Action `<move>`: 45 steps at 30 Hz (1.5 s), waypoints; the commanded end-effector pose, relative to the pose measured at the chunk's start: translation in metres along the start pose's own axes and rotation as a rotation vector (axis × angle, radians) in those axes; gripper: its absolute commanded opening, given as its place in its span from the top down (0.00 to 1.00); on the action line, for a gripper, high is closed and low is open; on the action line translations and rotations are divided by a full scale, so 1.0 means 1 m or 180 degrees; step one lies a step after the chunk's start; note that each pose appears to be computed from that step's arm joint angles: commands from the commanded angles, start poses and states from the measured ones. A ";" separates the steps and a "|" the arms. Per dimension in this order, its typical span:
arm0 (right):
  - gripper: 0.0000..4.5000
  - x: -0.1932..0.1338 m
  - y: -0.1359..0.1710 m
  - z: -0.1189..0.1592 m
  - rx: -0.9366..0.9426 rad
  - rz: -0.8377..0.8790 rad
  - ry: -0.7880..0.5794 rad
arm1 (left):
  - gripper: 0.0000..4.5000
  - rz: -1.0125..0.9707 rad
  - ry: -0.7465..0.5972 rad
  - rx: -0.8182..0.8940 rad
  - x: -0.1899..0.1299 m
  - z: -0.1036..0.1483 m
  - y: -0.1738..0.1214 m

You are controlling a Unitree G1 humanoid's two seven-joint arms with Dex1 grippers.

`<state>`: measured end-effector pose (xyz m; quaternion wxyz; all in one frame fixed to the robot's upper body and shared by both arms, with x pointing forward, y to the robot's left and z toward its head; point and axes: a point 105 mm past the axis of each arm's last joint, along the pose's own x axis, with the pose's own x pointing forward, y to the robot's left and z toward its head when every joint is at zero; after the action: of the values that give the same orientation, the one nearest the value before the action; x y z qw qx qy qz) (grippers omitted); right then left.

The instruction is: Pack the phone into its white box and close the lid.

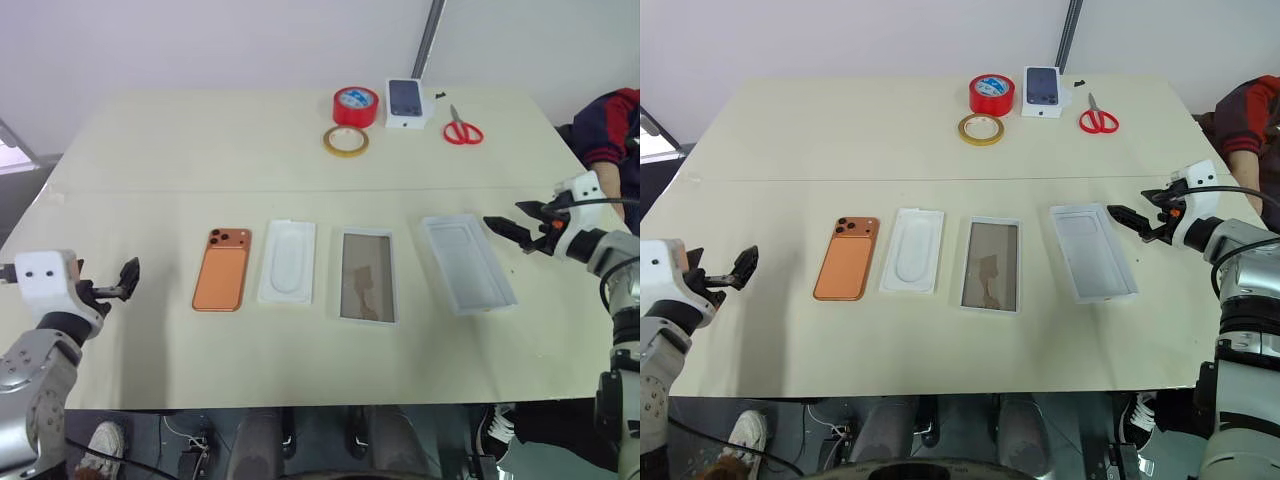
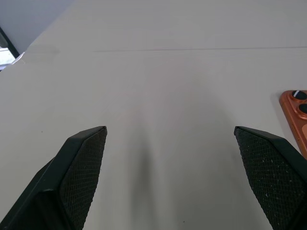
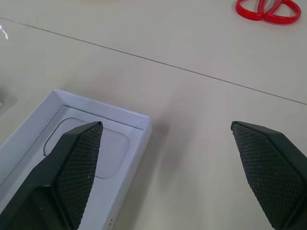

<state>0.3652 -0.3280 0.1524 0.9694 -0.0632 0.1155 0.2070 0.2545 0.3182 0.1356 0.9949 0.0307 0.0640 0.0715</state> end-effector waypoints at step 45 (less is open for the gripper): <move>0.01 -0.005 0.205 0.037 -0.0913 0.2146 -0.0154 | 0.01 -0.1997 0.1304 -0.0757 0.011 -0.004 -0.192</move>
<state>0.2868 -0.1461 0.1648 0.8375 -0.1442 0.0984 0.5177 0.2901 0.1279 0.1142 0.9312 -0.1147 0.2589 -0.2295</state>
